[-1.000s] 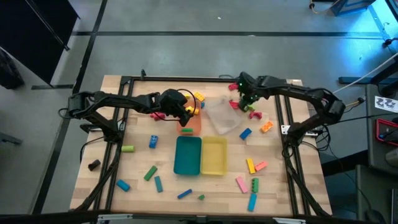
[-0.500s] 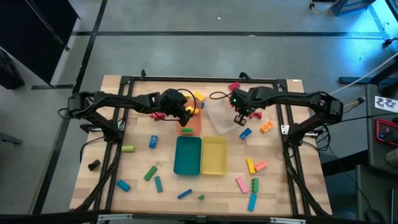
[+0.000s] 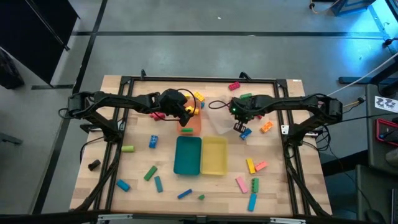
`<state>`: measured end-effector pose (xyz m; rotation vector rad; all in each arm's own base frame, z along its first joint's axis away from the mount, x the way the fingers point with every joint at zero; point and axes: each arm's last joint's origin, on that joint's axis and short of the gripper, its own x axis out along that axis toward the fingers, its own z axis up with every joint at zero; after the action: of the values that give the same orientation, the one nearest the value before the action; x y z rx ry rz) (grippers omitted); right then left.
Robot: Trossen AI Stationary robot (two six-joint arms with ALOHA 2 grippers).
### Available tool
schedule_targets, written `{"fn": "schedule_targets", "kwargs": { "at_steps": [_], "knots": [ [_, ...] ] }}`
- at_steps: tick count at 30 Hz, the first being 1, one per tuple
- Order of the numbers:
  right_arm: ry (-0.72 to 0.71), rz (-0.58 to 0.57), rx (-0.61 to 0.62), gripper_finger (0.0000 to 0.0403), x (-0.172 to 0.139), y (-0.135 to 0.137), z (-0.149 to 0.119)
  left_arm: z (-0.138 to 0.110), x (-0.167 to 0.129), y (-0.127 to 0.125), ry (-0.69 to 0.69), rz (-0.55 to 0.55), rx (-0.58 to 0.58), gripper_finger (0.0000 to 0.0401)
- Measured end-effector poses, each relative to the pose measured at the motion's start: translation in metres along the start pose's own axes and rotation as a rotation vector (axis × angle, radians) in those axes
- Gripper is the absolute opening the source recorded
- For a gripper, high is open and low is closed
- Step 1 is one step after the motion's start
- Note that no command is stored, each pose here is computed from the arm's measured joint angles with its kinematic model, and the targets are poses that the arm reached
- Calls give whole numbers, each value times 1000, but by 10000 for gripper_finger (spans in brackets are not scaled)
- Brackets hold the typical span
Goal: Sort blocks by size
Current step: Adjust the transparent bin, then put the brown arch block into the transparent bin
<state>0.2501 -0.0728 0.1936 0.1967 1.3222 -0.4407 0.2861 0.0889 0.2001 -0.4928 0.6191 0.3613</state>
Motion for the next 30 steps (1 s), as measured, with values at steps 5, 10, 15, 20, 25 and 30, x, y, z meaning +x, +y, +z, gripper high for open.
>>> {"fn": "schedule_targets", "kwargs": {
  "at_steps": [5, 10, 15, 20, 25, 30],
  "knots": [
    [-98, 108, -14, 21, -1, 8, 10, 0, 0, 0, 0, 0, -1, 162],
    [-164, 214, -72, 21, -4, 19, 15, 0, 0, 0, 1, 0, -2, 162],
    [-185, 164, -133, 21, -10, 18, 20, 0, 0, 0, 1, 0, -2, 162],
    [-241, -8, -151, 21, -28, 4, 36, 0, 0, 0, 1, 0, -2, 162],
    [-326, -181, -47, 21, -41, -12, 51, 0, 0, 0, 1, 0, -2, 162],
    [-341, -202, 41, 21, -42, -28, 54, 1, -3, 0, -4, -5, 10, 162]
  ]
}}
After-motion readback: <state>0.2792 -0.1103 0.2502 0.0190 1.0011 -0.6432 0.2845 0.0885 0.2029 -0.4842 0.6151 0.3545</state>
